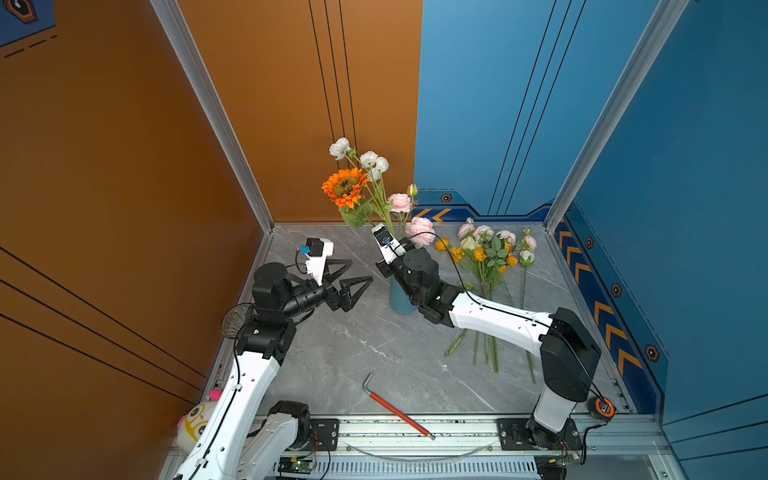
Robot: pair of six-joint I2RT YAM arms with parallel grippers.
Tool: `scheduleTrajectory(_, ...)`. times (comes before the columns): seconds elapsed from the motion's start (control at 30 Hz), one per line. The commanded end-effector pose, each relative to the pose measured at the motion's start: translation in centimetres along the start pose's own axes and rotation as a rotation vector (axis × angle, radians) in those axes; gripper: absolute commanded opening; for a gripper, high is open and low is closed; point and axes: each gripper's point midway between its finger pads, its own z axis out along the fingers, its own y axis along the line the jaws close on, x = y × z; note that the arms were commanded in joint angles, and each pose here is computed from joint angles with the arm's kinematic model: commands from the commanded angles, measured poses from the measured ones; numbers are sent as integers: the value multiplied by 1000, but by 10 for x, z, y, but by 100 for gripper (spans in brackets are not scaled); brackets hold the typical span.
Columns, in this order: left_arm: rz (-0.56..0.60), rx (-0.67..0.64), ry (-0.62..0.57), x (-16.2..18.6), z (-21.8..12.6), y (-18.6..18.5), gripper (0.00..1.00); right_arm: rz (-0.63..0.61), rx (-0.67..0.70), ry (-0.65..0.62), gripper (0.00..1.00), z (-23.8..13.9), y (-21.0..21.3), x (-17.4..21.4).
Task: Arrange the flowers into the vase
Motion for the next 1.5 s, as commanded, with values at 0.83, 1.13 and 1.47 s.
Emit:
scheduleTrajectory(0.83,-6,24,7,4,2,-1,98,91,11,-60,61,-72,-35,-27)
scheduleTrajectory(1.13,14,35,9,6,4,-7,98,418,35,7,74,-149,-99,-21)
scheduleTrajectory(1.47,66,72,39,25,18,-31,98,731,396,394,79,-244,-211,107)
